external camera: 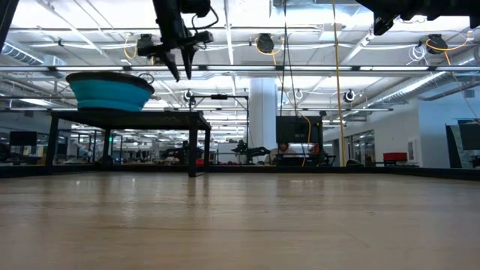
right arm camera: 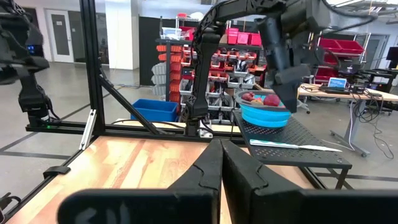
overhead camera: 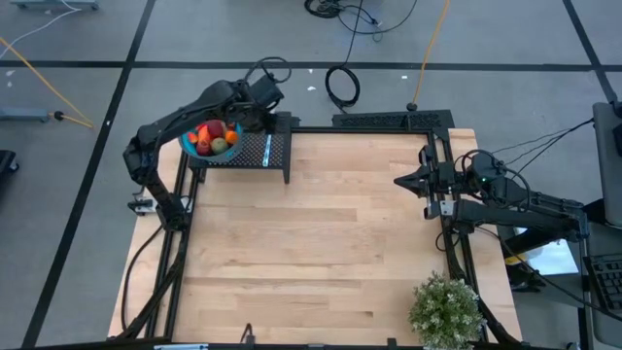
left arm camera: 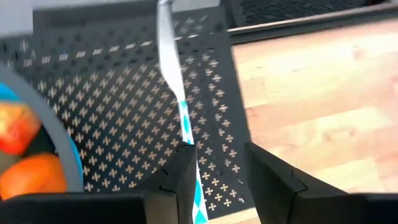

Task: Pick & Place Fruit
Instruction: Return To Home Position

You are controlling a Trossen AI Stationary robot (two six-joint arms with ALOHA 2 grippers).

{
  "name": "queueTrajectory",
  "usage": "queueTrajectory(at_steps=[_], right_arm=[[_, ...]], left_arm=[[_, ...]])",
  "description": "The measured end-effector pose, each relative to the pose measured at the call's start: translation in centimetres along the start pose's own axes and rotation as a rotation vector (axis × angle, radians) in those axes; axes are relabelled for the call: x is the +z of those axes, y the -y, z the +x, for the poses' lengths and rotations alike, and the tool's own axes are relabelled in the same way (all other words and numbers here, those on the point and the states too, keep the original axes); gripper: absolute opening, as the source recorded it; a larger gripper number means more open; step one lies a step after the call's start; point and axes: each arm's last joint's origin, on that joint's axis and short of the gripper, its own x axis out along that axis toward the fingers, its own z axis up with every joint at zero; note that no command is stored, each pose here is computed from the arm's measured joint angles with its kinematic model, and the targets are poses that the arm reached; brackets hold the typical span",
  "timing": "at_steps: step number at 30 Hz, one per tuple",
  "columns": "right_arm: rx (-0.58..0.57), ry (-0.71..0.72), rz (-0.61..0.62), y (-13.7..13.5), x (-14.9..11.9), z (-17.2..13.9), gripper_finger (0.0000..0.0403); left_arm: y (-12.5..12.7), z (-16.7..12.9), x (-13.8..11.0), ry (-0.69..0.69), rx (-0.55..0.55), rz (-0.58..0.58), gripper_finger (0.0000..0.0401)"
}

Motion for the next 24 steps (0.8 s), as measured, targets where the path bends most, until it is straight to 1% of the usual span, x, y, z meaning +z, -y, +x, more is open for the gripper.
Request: queueTrajectory(at_steps=[2,4,7,10,11,15,17,20,24], right_arm=[[0.000,0.000,0.000,0.0,0.0,0.0,0.0000],[0.000,0.000,0.000,0.0,0.0,0.0,0.0000],[0.000,0.000,0.000,0.0,0.0,0.0,0.0000],[0.000,-0.001,0.000,0.0,0.0,0.0,0.0000],[0.000,-0.001,0.000,0.0,0.0,0.0,0.0000],[0.001,-0.004,0.001,0.0,0.0,0.0,0.0000],[0.000,-0.004,0.001,0.0,0.0,0.0,0.0000],[0.000,-0.003,0.001,0.0,0.0,0.0,0.0000],[0.000,-0.002,0.001,0.0,0.0,0.0,0.0000]], left_arm=[[0.5,-0.8,-0.1,0.021,-0.015,0.065,0.0123],[1.0,-1.4,-0.3,0.047,-0.029,0.137,0.0106],[1.3,-2.3,-0.8,0.075,-0.034,0.247,0.0066],[1.4,-3.4,-1.4,0.102,-0.048,0.306,0.0017],[1.5,-3.8,-1.7,0.112,-0.061,0.321,0.0009],[2.2,-5.7,-2.6,0.183,-0.141,0.394,0.0009],[2.7,-6.9,-3.3,0.231,-0.204,0.448,0.0003],[3.5,-8.5,-4.5,0.272,-0.299,0.534,0.0005],[4.3,-10.3,-6.2,0.320,-0.389,0.631,0.0002]])
